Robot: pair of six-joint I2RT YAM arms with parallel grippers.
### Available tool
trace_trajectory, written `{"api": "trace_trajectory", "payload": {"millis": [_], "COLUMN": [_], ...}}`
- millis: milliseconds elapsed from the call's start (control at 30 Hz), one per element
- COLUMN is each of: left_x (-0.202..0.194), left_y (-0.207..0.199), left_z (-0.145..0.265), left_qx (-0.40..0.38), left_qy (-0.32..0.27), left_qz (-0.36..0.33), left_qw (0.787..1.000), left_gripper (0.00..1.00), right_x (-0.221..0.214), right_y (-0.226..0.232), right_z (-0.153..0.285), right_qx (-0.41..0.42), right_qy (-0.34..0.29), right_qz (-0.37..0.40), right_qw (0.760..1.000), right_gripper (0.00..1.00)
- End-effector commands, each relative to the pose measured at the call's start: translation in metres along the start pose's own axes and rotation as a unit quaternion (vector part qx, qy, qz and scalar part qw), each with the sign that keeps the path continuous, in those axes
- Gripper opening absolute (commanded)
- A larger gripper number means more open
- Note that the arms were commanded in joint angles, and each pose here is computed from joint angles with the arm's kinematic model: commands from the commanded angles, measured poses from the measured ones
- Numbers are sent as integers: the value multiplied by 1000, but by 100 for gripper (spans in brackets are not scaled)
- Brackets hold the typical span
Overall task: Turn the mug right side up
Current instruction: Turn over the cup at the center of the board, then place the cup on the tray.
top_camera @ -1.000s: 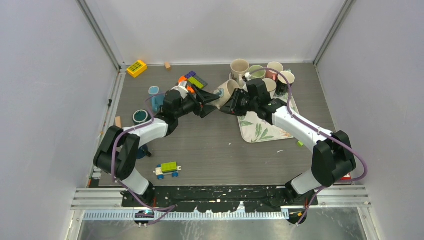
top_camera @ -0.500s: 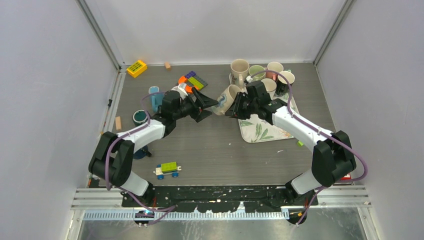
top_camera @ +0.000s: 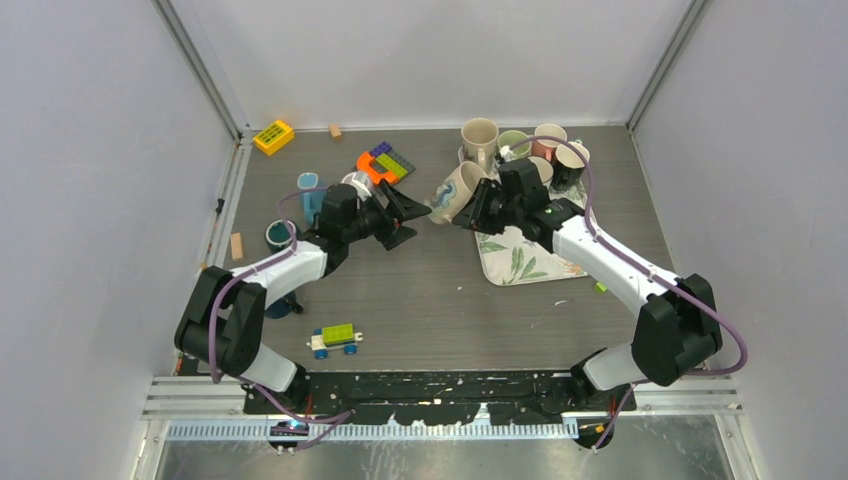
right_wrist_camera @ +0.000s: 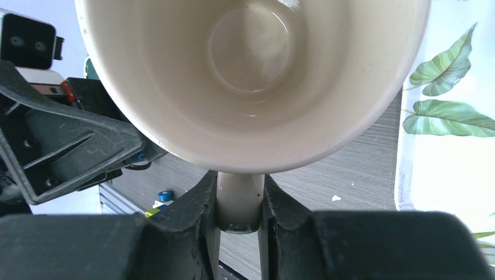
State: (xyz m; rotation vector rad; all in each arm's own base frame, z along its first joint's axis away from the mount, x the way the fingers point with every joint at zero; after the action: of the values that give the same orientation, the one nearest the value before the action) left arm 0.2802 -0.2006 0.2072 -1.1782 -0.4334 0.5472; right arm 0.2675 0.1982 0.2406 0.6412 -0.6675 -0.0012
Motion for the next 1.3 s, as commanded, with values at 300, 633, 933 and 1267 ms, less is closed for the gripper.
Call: {"api": "trace_trajectory", "payload": {"millis": [300, 633, 933, 1267], "left_x": [9, 13, 15, 16], "left_y": [-1, 3, 2, 1], "left_z": [13, 14, 15, 23], "left_qx": [-5, 3, 10, 32], "left_qy": [-23, -28, -28, -28], "left_qz": [-13, -10, -16, -41], "left_qw": [1000, 1000, 999, 998], "left_gripper": [86, 86, 86, 86], "right_x": [35, 34, 31, 28], "right_y": [31, 30, 25, 12], "right_z": [29, 30, 29, 36], "right_qx": [70, 64, 47, -26], "right_qy": [-118, -121, -115, -103], "right_qz": [19, 21, 26, 46], "right_qw": [990, 990, 992, 993], "right_gripper": [1, 1, 1, 1]}}
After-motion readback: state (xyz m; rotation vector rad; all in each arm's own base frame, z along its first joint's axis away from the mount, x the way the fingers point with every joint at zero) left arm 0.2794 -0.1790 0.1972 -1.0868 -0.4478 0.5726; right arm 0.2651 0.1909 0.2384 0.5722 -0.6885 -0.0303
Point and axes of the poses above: each gripper's point midway between its finger pads, its own z axis back along the fingers, its own y axis along the line the jaws close on, x = y × z, the point moved 10 cm from there along z, back along the fingers, and after that the axes turned 8 degrees about z, right-handed, at the moved point
